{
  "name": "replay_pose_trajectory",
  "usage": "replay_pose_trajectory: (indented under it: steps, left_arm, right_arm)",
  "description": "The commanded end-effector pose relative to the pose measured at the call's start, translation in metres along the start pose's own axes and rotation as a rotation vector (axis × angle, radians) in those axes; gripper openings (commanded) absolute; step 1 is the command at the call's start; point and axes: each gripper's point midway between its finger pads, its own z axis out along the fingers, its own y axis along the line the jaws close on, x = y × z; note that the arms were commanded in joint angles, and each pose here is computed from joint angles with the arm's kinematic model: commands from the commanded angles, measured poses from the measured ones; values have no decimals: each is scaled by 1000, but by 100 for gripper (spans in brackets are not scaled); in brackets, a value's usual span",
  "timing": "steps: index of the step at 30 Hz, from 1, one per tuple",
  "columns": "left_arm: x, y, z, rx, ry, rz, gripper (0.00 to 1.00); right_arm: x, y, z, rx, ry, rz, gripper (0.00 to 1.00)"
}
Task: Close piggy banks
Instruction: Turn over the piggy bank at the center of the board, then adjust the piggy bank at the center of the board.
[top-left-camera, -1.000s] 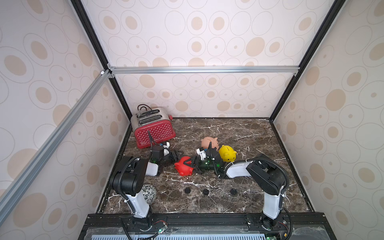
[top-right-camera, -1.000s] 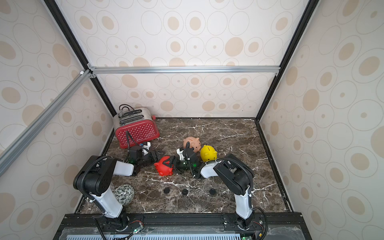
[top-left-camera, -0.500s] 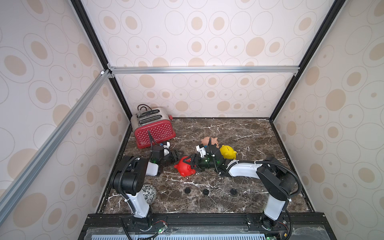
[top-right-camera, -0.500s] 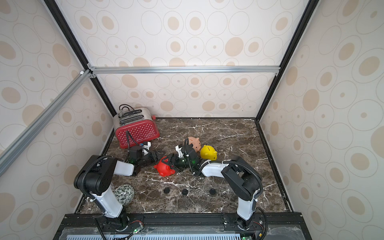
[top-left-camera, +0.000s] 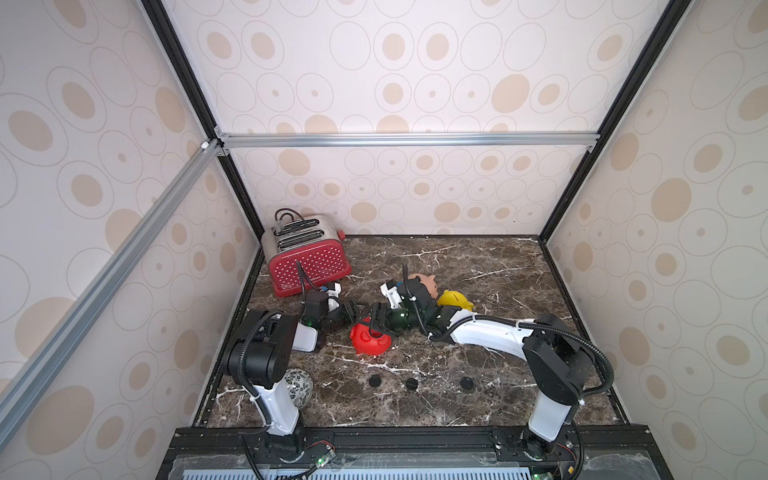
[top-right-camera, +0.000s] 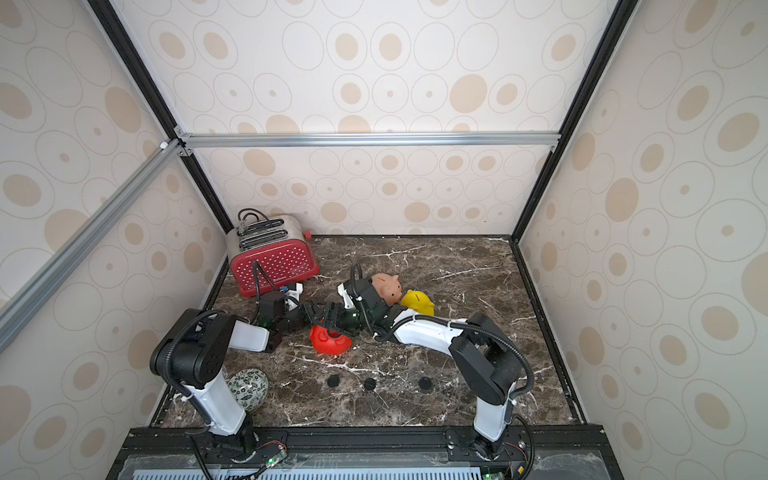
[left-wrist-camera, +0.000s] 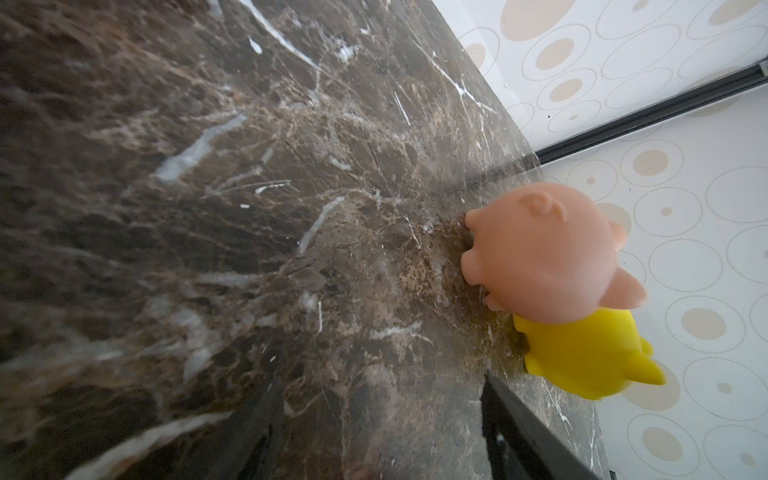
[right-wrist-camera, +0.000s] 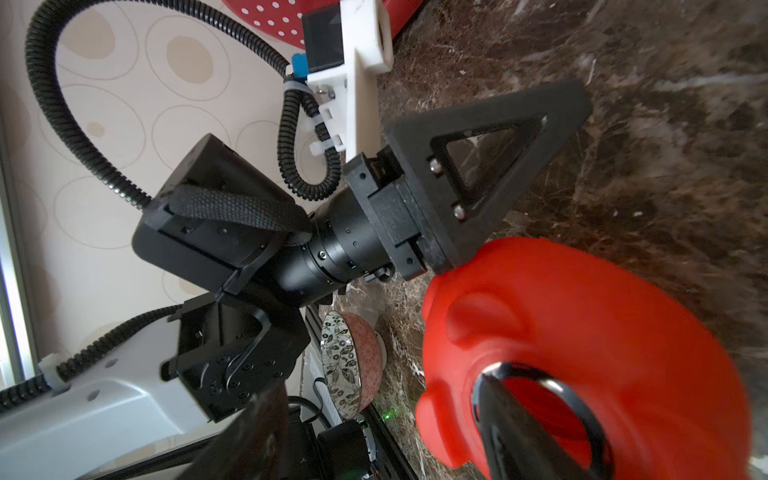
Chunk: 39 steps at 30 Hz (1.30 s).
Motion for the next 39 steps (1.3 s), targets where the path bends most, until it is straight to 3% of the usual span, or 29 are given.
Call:
replay_pose_trajectory:
  steps: [1, 9, 14, 18, 25, 32, 39]
  left_arm:
    - [83, 66, -9, -239, 236, -177, 76]
    - [55, 46, -21, -238, 161, -129, 76]
    - [1, 23, -53, -307, 51, -20, 77]
    - [-24, 13, -80, -318, -51, -27, 77]
    - [5, 6, -113, -319, -35, -83, 75]
    - [37, -4, -147, -316, -16, -94, 73]
    - [66, -27, -135, -197, 55, -104, 66]
  right_arm:
    - [3, -7, -8, 89, 13, -43, 74]
    - [-9, -1, -35, 199, 2, -262, 78]
    - [-16, -11, -46, 232, 40, -323, 81]
    - [-22, -16, -47, 250, 47, -384, 85]
    - [-33, -18, -34, 253, 115, -465, 88]
    - [-45, -30, -9, 199, 186, -442, 86]
    - [-41, -41, 9, 174, 218, -412, 81]
